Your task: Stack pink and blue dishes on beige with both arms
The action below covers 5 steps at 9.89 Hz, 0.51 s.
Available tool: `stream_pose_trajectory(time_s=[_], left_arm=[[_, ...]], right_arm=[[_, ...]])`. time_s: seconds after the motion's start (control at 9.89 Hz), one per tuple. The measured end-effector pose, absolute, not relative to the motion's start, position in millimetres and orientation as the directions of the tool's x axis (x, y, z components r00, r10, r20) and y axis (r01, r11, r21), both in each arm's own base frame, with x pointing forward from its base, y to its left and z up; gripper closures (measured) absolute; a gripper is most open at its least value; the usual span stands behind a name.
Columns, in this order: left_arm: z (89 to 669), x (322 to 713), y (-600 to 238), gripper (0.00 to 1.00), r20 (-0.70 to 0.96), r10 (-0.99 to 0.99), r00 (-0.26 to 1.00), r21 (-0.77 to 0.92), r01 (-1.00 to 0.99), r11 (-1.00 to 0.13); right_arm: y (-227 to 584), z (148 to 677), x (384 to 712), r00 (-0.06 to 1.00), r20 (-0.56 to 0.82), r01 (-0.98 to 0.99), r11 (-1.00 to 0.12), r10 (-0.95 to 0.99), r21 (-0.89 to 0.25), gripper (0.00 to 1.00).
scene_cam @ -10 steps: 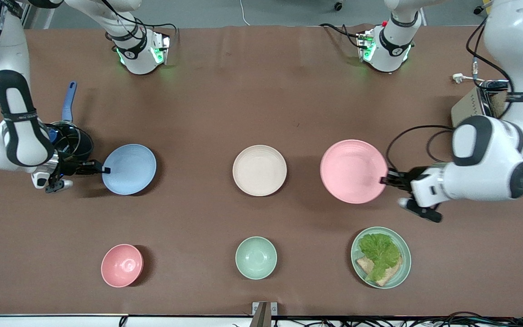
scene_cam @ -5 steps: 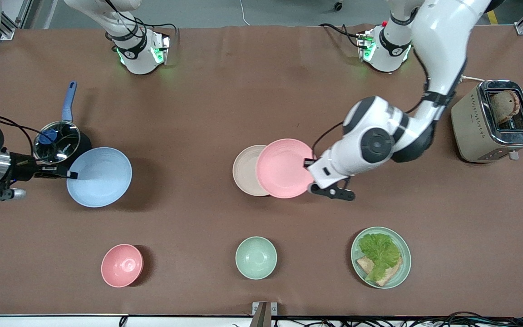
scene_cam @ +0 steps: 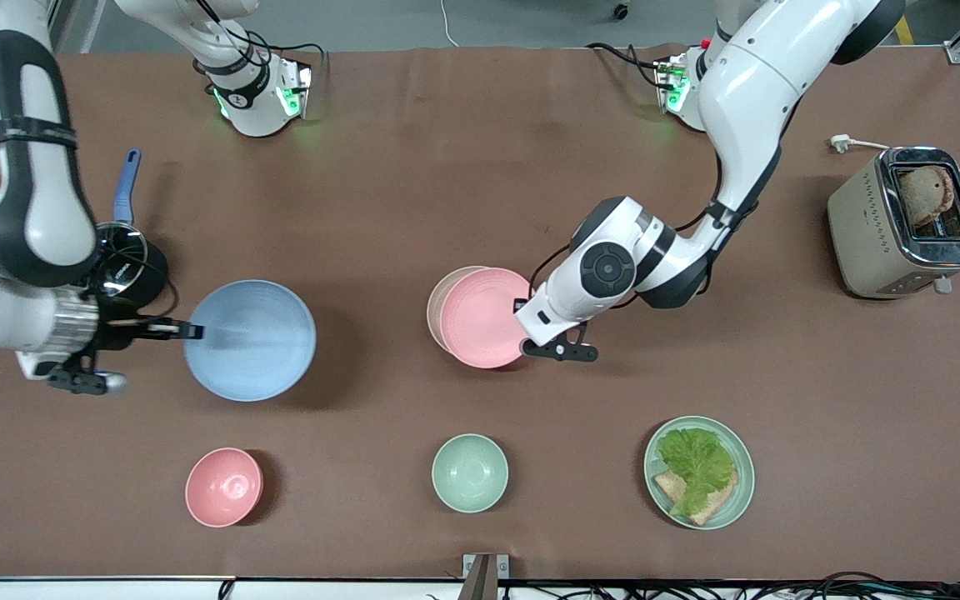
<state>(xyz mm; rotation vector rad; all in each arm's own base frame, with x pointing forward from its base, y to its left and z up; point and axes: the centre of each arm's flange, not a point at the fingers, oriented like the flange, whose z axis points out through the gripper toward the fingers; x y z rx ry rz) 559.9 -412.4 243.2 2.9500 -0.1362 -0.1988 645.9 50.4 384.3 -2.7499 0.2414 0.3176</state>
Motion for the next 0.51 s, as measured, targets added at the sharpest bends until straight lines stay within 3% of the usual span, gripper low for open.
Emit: stream_pose_trajectory(time_s=[0.51], left_arm=[[236.1,545.8,-426.0,0.88,-0.144,-0.090,0.985,0.176,-0.064,-0.982]], right_arm=[[176.2,400.3,622.4,0.940,-0.312,-0.247,-0.907,-0.139,-0.340,0.95]])
